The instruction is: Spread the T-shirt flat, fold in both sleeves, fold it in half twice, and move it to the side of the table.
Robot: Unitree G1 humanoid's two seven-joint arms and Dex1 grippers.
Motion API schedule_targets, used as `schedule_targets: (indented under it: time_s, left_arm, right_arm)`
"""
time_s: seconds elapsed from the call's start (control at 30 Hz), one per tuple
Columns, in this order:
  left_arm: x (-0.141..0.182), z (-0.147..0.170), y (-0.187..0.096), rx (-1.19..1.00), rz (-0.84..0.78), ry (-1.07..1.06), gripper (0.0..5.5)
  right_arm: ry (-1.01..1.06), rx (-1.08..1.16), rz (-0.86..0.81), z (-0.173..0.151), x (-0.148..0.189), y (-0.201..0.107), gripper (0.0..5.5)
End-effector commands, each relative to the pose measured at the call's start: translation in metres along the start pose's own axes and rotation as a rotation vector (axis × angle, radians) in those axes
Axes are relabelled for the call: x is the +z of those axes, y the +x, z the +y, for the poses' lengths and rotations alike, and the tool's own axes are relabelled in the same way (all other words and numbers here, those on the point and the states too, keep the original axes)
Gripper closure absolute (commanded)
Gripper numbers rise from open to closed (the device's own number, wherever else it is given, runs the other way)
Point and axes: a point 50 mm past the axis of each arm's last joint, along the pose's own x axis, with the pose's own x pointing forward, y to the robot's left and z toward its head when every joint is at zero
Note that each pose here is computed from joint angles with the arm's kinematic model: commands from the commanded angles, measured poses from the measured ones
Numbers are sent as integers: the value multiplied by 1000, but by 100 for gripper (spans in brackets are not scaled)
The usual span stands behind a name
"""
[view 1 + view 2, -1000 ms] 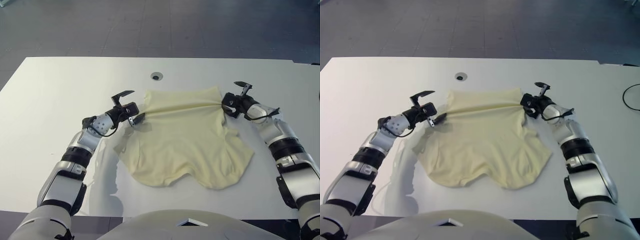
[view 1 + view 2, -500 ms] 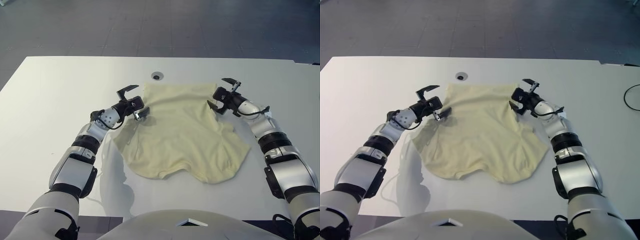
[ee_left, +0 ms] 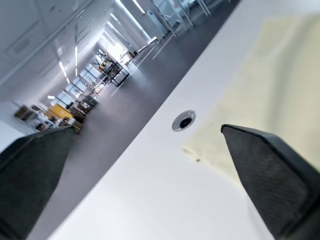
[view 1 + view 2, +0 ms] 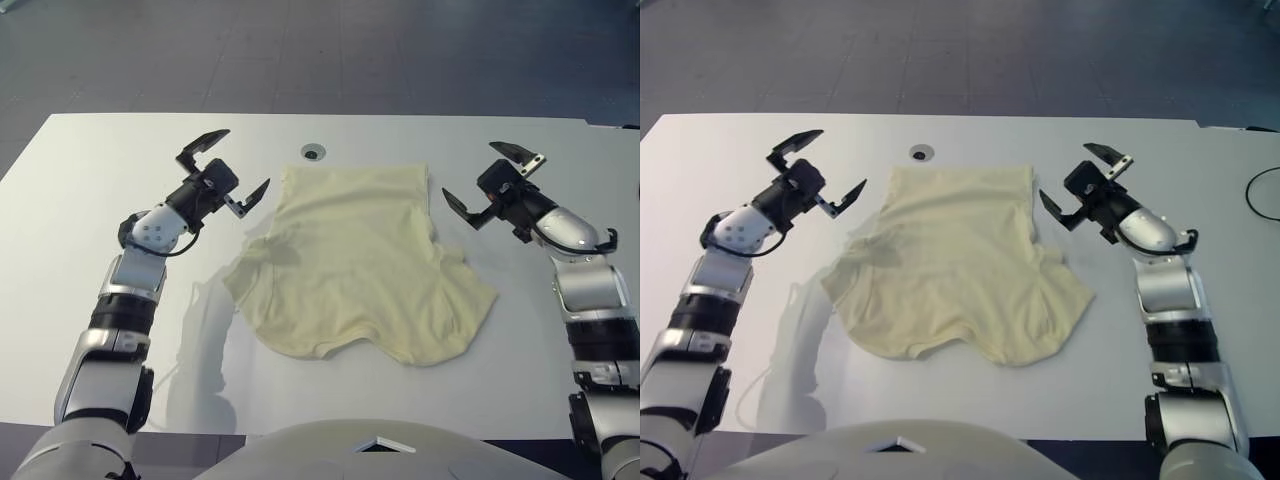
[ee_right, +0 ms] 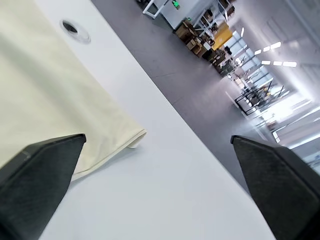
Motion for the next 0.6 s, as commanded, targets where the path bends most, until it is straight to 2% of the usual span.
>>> schedule_targets:
  time_s: [0.03,0.17,0.23,0.4,0.6]
  left_arm:
    - [4,-17,-48,64,118,-293,12]
    - [-2,-39,-82,129,297,-510,12]
    - [-1,-49,-95,145,366,-598,38]
    - [1,-60,-110,116,462,-623,122]
    - [-14,-74,-113,59,551,-615,219]
  right_arm:
    - [239,-12,-48,12,12,-29,10]
    - [308,37,-51,31,19,-39,10]
    - [330,57,-50,38,22,-42,10]
    - [351,88,-42,46,26,-43,10]
    - [352,107,-43,51,30,-44,10]
